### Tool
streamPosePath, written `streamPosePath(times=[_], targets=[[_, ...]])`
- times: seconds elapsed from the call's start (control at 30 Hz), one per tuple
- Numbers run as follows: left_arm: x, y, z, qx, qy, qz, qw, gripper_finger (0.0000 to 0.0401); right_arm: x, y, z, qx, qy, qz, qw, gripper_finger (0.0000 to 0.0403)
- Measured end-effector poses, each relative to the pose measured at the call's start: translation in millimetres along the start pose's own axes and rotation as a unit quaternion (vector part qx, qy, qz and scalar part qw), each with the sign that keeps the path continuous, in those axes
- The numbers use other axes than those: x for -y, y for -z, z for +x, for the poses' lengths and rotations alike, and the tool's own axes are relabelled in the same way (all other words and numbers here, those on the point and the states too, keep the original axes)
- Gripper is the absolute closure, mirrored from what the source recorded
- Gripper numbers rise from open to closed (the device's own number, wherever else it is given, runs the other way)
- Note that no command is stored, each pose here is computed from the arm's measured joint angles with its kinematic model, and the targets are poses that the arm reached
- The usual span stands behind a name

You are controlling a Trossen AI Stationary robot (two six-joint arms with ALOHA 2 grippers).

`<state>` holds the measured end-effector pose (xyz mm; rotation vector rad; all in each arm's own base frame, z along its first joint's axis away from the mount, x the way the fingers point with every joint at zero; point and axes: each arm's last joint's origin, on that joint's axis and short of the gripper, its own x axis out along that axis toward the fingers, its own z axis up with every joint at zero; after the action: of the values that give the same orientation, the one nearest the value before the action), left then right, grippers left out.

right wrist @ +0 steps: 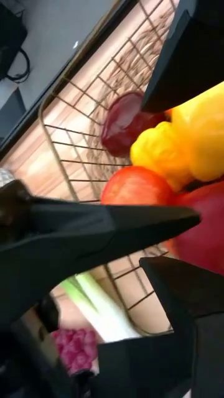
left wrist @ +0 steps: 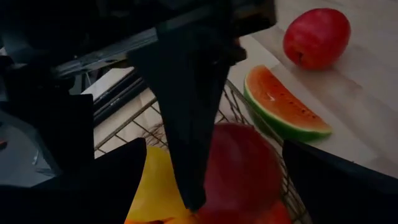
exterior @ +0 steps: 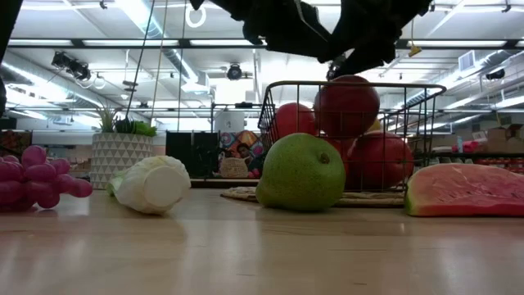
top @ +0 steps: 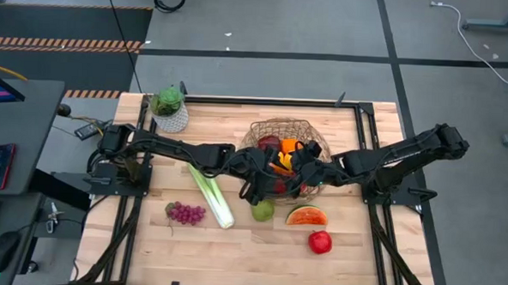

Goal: Build produce basket
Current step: Put the green pear into the brown wire basket

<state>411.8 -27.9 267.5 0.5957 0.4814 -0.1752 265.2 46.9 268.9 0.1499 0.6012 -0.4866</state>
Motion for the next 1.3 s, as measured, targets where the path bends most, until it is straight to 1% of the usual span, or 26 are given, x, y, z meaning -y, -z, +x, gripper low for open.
streamPosePath(times=[0.13, 0.2, 0.3, 0.4, 0.5, 0.6, 0.67, 0.77, 0.83, 0.9, 1.03, 1.13, 1.2, 1.3], targets=[[1, 1, 0, -0.007, 0.004, 0.003, 1.000, 0.0008, 2, -1, -3, 0.000, -0.001, -0.003, 1.000, 0.0004], [2, 3, 0, -0.021, 0.002, 0.013, 1.000, 0.0004, 6, -3, -12, 0.004, -0.004, -0.001, 1.000, 0.0004], [2, 3, -6, -0.050, -0.020, 0.025, 0.998, 0.0005, 11, -6, -30, 0.008, -0.006, 0.005, 1.000, 0.0004], [-3, -1, -22, -0.069, -0.030, 0.030, 0.997, 0.0005, 17, -2, -45, 0.013, 0.017, 0.001, 1.000, 0.0004], [-8, -6, -41, -0.068, -0.029, -0.005, 0.997, 0.0005, 20, 2, -58, 0.020, 0.037, -0.004, 0.999, 0.0004], [-11, -11, -61, -0.068, -0.021, -0.021, 0.997, 0.0005, 21, 3, -68, 0.031, 0.034, -0.018, 0.999, 0.0004], [-8, -15, -72, -0.066, -0.016, -0.028, 0.997, 0.0005, 21, 4, -73, 0.035, 0.024, -0.033, 0.999, 0.0004], [3, -16, -84, -0.063, -0.005, -0.033, 0.997, 0.0005, 21, 4, -77, 0.037, 0.017, -0.057, 0.998, 0.0004], [16, -13, -89, -0.073, 0.005, -0.029, 0.997, 0.0005, 21, 4, -79, 0.040, 0.015, -0.067, 0.997, 0.0004], [29, -12, -93, -0.079, -0.006, -0.021, 0.997, 0.0005, 22, 3, -79, 0.041, 0.014, -0.076, 0.996, 0.0004], [58, -7, -99, -0.118, -0.045, -0.003, 0.992, 0.0005, 23, 1, -79, 0.047, 0.020, -0.097, 0.994, 0.0004], [79, -6, -106, -0.120, -0.046, 0.001, 0.992, 0.0005, 25, -2, -78, 0.056, 0.026, -0.107, 0.992, 0.0004], [92, -3, -107, -0.120, -0.032, -0.005, 0.992, 0.0005, 26, -6, -76, 0.067, 0.029, -0.104, 0.992, 0.0004], [102, 3, -105, -0.121, -0.027, -0.045, 0.991, 0.0005, 26, -10, -72, 0.074, 0.030, -0.103, 0.991, 0.0004]])
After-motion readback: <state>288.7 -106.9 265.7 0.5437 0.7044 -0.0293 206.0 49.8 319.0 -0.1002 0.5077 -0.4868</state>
